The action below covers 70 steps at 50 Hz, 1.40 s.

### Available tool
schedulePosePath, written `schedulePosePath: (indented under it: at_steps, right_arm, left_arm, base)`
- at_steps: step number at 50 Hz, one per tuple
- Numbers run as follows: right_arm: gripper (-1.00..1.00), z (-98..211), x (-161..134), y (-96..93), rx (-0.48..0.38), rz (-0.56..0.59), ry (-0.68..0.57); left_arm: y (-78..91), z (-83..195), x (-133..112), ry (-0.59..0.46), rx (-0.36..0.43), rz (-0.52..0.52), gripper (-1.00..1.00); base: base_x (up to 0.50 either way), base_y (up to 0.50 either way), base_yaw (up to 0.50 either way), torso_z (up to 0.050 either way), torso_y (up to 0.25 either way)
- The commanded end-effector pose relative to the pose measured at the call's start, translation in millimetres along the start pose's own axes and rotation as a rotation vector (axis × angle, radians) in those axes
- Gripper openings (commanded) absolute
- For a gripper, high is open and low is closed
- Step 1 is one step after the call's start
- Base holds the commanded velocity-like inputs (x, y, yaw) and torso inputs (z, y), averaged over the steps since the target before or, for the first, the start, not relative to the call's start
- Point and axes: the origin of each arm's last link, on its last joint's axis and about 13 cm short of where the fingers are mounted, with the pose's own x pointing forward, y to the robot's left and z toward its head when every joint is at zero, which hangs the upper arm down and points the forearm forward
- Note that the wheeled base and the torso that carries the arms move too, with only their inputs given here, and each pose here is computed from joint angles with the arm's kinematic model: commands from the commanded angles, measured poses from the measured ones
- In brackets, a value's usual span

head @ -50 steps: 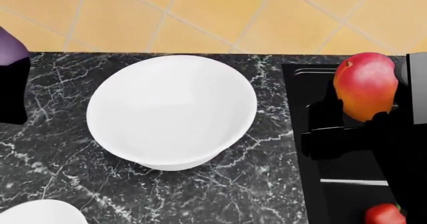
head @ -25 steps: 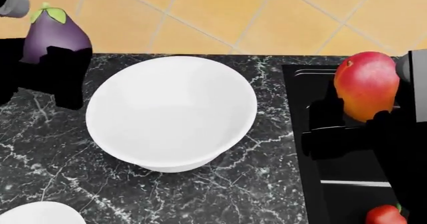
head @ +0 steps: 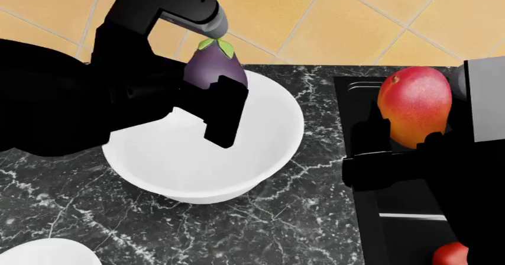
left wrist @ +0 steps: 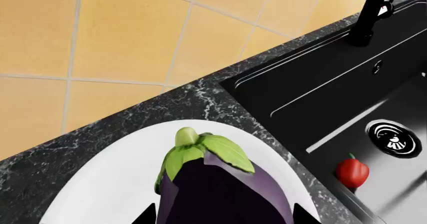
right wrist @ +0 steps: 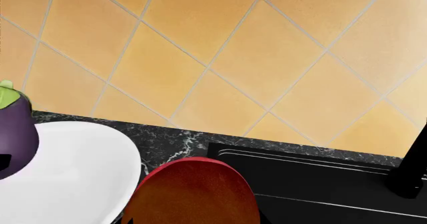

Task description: Pick the eggplants and mangos from the sink and place them in one bowl. Place the bell pepper in the other bowl. Then turn off the sink faucet.

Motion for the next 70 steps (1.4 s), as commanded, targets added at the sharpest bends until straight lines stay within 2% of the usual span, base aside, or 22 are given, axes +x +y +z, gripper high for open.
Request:
schedulePosePath:
  at_steps: [1, 9, 16, 26, 36, 45, 46, 56, 62, 64, 67, 70]
  right_arm:
    - [-1.0, -1.3, 0.8, -0.1, 0.017, -0.001, -0.003]
    - [-1.0, -3.9, -1.0, 0.3, 0.026, -0.005, -0.001]
    - [-1.0, -3.5, -2.2, 1.0, 0.025, -0.006, 0.001]
    - [-1.0, -4.8, -0.2, 0.9, 0.027, -0.003, 0.005]
    - [-1.0, -5.9, -0.5, 0.6, 0.037, -0.002, 0.011]
    - [-1.0, -8.8, 0.4, 1.3, 0.045, -0.003, 0.015]
    - [-1.0, -9.2, 0.6, 0.7, 0.049, -0.009, 0.014]
    - [-1.0, -10.7, 0.1, 0.9, 0.056, -0.006, 0.014]
    - [-1.0, -2.6, 3.9, 0.6, 0.059, 0.0, 0.005]
    - [-1.0, 5.2, 7.4, 0.2, 0.056, 0.006, -0.005]
    - [-1.0, 13.6, 14.7, 1.8, 0.053, 0.028, -0.009]
    - [-1.0, 24.0, 27.4, 4.7, 0.064, 0.066, -0.009]
  left_arm:
    - [-5.4, 0.0, 26.8, 0.08, 0.044, 0.048, -1.0]
    - [9.8, 0.8, 45.3, 0.119, -0.01, 0.119, -1.0]
    - [12.0, -10.0, 65.4, 0.166, -0.028, 0.139, -1.0]
    - [16.0, -33.3, 81.1, 0.231, -0.03, 0.162, -1.0]
    - [19.4, -50.4, 86.6, 0.297, -0.053, 0.163, -1.0]
    - [19.5, -41.2, 82.7, 0.295, -0.07, 0.158, -1.0]
    - [19.4, -39.5, 81.8, 0.295, -0.066, 0.152, 1.0]
    - [12.9, -28.5, 78.4, 0.276, -0.082, 0.149, 1.0]
    - [14.6, -4.3, 69.1, 0.212, -0.075, 0.156, 1.0]
    - [22.6, 9.7, 60.3, 0.152, -0.073, 0.179, 1.0]
    - [25.3, 21.1, 41.9, 0.082, -0.047, 0.21, 1.0]
    - [36.2, 34.8, 22.0, 0.012, -0.057, 0.251, 1.0]
  base:
    - [0.0, 0.0, 0.0, 0.0, 0.0]
    - [0.0, 0.0, 0.0, 0.0, 0.001]
    - [0.0, 0.0, 0.0, 0.0, 0.0]
    - [0.0, 0.0, 0.0, 0.0, 0.001]
    - [0.0, 0.0, 0.0, 0.0, 0.0]
    - [0.0, 0.0, 0.0, 0.001, 0.001]
    - [0.0, 0.0, 0.0, 0.0, 0.0]
    - [0.0, 0.0, 0.0, 0.0, 0.0]
    - [0.0, 0.0, 0.0, 0.0, 0.0]
    - [0.0, 0.0, 0.0, 0.0, 0.005]
    - [0.0, 0.0, 0.0, 0.0, 0.0]
    - [0.0, 0.0, 0.0, 0.0, 0.0]
